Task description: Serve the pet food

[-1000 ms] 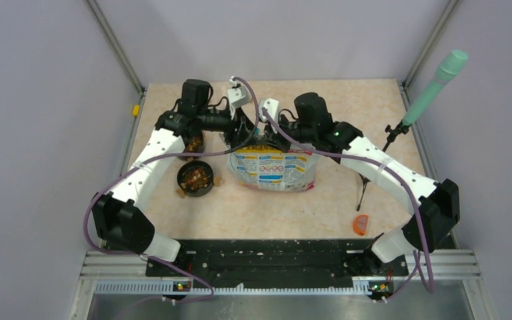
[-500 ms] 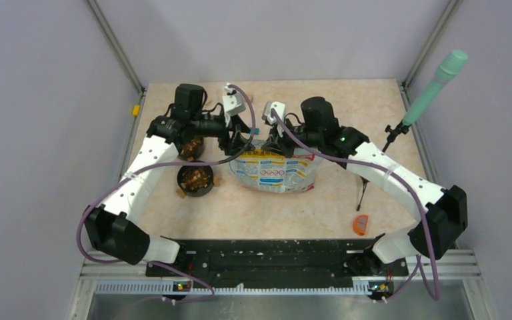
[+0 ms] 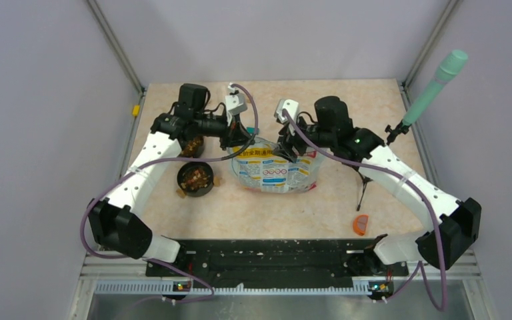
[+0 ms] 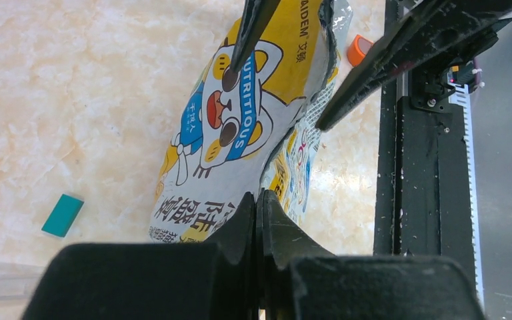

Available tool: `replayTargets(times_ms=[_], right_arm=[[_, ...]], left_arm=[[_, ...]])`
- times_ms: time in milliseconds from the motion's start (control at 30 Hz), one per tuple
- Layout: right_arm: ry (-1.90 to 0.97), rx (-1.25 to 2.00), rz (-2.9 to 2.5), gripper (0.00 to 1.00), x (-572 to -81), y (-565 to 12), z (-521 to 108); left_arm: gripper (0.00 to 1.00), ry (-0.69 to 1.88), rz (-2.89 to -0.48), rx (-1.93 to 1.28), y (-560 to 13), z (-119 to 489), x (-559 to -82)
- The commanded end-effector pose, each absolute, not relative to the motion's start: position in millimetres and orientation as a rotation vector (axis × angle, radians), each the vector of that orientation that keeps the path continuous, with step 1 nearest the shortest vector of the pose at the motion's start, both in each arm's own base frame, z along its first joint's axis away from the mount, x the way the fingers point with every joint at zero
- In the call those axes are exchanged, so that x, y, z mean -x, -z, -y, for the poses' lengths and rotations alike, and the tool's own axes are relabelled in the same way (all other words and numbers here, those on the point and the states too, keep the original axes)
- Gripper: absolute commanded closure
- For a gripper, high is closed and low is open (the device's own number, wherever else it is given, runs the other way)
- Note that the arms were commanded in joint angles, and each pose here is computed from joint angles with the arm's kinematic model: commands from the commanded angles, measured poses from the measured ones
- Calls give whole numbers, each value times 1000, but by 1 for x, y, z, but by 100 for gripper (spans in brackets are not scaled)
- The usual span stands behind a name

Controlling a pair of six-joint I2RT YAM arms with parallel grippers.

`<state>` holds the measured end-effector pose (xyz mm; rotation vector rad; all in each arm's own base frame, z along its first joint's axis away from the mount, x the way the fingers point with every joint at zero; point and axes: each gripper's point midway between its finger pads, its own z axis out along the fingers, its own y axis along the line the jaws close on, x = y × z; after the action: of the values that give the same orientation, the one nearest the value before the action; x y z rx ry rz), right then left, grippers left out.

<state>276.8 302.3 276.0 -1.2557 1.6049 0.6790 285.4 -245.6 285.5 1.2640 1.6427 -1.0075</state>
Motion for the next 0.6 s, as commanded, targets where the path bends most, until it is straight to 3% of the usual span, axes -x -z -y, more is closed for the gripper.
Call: replayTargets(times_ms=[0,67,233,267,300,333,367,400,433,467,567], right_arm=[[-480,1298,-1662,41,-285,-268,-271],[-421,1291,-1695,99,-291,-267,-264],[-452,1152,-1594,100,-292,-306,-262],[-448,1123,-1574,86,-292,-312,-260],[-438,1104,-1571,48,-292,-314,-257],[-420,1093,-1577,26,-293,-313,-254],[-396,1087,-1586,18,-293,-312,-249],[-364,1080,-1600,20,-295,-310,-244],[-342,1086,-1608,48,-296,-307,-240],[-309,1087,-1625,96,-300,-304,-233],[-331,1076,-1638,100,-299,-305,-225]], left_arm=[[100,934,-1593,-1248,-303,238,-290],[100,931,-1589,-1242,-304,238,-290],[100,910,-1604,-1230,-303,235,-293],[100,907,-1603,-1228,-303,235,-293],[100,906,-1602,-1229,-304,234,-292],[100,903,-1600,-1228,-304,234,-292],[100,901,-1600,-1227,-304,233,-292],[100,899,-1599,-1225,-305,233,-292],[100,896,-1597,-1225,-305,232,-292],[100,894,-1598,-1224,-305,232,-292],[100,888,-1597,-1220,-306,231,-293]])
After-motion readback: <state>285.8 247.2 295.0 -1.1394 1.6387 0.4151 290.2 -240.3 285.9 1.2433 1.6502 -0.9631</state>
